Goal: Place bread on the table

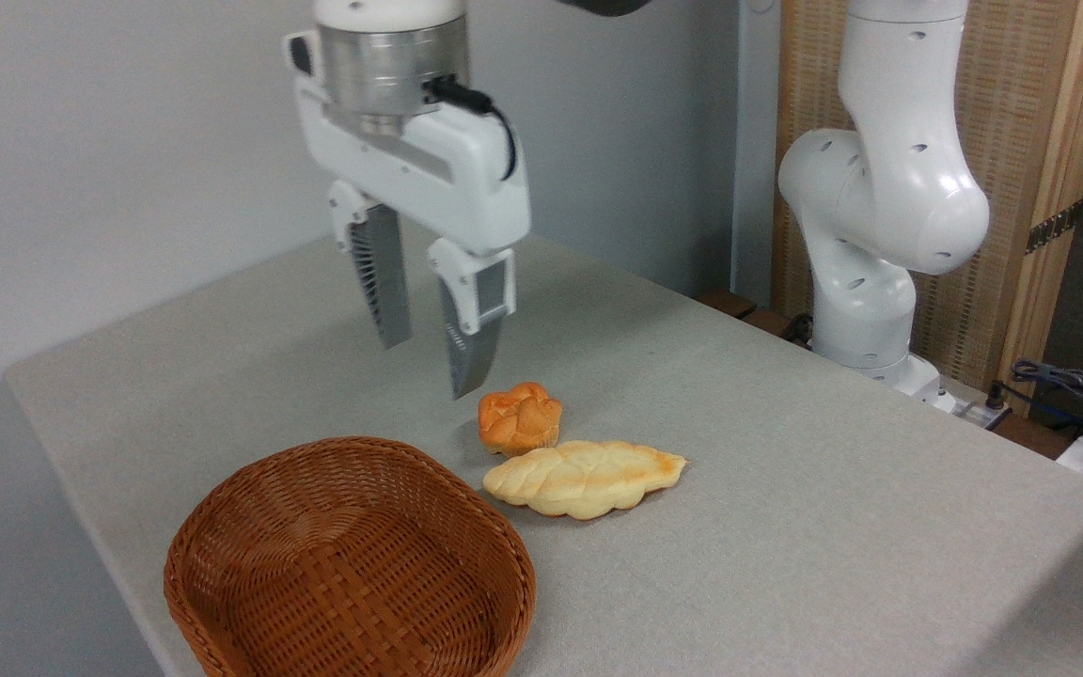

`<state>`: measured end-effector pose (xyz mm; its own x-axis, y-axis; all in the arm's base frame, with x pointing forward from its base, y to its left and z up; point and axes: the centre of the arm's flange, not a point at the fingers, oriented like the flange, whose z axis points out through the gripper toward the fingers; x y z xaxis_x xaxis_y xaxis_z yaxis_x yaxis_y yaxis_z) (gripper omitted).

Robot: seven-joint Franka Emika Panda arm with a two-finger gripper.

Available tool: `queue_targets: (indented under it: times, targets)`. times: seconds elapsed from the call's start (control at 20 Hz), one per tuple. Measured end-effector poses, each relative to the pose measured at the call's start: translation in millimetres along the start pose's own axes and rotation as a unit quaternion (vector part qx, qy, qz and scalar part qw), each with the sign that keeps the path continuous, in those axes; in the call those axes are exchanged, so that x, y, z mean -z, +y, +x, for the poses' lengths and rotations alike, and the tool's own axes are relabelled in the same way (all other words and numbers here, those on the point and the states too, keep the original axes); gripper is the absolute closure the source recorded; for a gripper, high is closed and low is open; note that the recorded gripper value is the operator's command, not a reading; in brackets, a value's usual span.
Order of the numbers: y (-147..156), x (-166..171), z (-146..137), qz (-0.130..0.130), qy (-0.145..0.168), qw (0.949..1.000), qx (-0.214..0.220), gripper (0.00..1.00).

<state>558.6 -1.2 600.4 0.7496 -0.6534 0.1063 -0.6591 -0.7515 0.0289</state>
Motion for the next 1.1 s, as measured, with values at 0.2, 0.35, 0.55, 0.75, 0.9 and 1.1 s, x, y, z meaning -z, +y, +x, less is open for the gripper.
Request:
queue_targets:
  times: [0.2,0.35,0.55,0.75,0.9,1.1]
  targets:
    - [-7,1,14,0.008,0.001,1.0,-0.002,0.0]
    - [-10,8,16,0.014,0.006,0.9999,0.0,0.0]
    - [-3,6,24,0.012,0.004,0.9999,-0.007,0.0]
    - [17,0,36,-0.003,-0.009,0.9999,0.006,0.0]
    - [23,-3,34,-0.018,-0.028,0.9991,0.025,0.0]
    - [21,-2,29,-0.024,-0.036,0.9987,0.029,0.0]
